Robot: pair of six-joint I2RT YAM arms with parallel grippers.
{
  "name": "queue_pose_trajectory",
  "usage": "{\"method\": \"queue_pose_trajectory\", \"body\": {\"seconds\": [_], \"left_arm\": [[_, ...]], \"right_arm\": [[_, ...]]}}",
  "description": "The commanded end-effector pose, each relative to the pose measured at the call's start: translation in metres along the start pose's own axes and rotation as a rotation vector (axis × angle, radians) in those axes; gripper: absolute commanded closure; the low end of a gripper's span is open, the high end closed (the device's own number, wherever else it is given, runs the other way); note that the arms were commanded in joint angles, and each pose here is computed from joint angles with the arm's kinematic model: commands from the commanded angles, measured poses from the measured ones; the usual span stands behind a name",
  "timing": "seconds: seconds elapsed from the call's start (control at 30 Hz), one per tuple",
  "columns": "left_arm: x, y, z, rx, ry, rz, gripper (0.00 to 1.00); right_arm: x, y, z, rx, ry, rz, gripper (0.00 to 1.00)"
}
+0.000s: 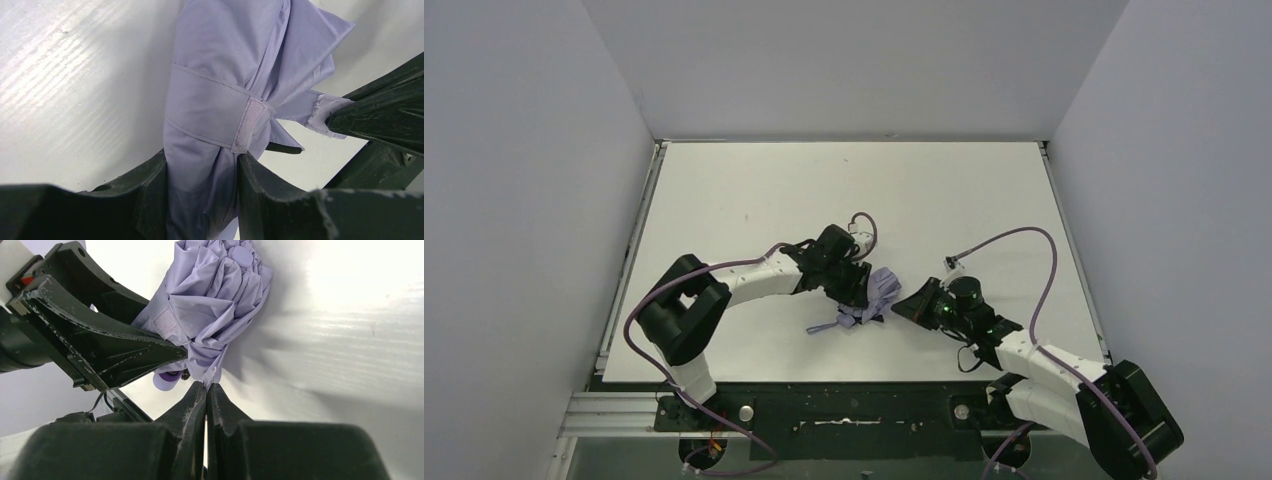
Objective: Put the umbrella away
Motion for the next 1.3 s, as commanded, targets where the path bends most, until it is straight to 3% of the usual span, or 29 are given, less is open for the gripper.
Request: {"method": "queue_pose_trajectory", "body": {"seconds": [0.0, 0.23, 0.53, 0.93, 1.27], "left_arm": [[-0.019, 0.003, 0.049, 0.254, -0.029, 0.071, 1.00], [-0.016, 0.000, 0.050, 0.282, -0.023, 0.063, 1.00], [-0.020, 0.006, 0.041, 0.312, 0.019, 0.076, 1.00], [-0.032, 0.015, 0.029, 0.308, 0.082, 0.101, 1.00], [-0.045, 0.024, 0.011, 0.237, 0.166, 0.095, 1.00]], "right_arm": [[0.001, -0.014, 0.023, 0.100, -0.057, 0.011, 1.00], [-0.003, -0.023, 0.042, 0.219, -0.080, 0.045, 1.00], [0.016, -0.018, 0.099, 0.403, -0.059, 0.005, 1.00], [0.049, -0.009, 0.149, 0.566, 0.053, -0.134, 1.00], [0.076, -0.009, 0.169, 0.594, 0.112, -0.244, 1.00]]}}
Point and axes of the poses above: each gripper's point midway between its finger pads, its own y axis out along the fingers, its own z axis along the line the jaws close on, x = y × z, the point moved 4 cm from there along -y, back along the fingers
